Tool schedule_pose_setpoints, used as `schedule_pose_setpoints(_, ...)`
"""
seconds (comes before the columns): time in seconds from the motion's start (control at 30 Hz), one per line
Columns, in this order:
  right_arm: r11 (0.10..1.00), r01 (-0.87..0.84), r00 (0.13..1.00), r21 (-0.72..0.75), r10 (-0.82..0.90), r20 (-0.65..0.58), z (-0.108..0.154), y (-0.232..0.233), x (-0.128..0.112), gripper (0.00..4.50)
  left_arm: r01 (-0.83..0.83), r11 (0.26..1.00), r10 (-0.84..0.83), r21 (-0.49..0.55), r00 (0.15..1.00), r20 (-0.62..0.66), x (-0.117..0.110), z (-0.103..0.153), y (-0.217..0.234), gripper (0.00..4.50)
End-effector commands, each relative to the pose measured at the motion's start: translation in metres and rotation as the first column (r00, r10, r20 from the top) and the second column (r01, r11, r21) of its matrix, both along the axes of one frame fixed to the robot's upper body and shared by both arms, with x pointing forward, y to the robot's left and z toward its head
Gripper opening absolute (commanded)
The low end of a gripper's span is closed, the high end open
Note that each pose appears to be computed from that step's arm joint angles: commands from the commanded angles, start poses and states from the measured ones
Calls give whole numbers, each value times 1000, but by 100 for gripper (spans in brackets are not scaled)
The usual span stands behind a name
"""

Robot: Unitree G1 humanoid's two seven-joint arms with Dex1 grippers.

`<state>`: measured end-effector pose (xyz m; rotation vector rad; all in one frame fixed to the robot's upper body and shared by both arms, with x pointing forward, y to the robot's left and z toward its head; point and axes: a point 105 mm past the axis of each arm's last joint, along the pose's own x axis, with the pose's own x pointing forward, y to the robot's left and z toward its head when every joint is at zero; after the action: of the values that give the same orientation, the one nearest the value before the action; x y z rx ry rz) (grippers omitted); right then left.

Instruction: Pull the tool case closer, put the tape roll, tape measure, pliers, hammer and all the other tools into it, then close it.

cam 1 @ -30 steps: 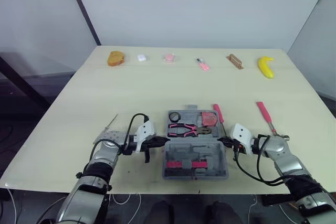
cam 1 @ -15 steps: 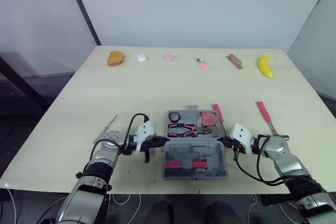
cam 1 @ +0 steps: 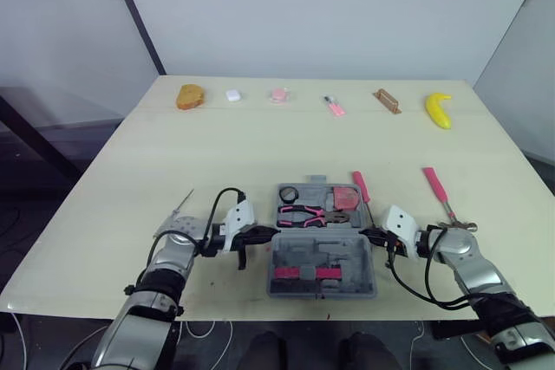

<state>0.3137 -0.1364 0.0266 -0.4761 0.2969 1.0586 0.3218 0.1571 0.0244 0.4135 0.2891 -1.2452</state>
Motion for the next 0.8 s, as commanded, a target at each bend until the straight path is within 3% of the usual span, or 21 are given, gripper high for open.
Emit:
schedule_pose_setpoints(0.03,999,-1,999,40,-1,52,15,0,3,0,27,1000,-27,1,1000,-12,-6,-3,-1,12)
schedule_pose_setpoints(0.5,999,29,998,46,-31,60,17,-10,5,0,8,1000,-8,2,1000,-4,-5,-1,6,12)
schedule_pose_setpoints(0.8,992,72,992,99,-82,97,33,-28,-1,0,-63,994,64,-84,998,4,-8,13,26,12)
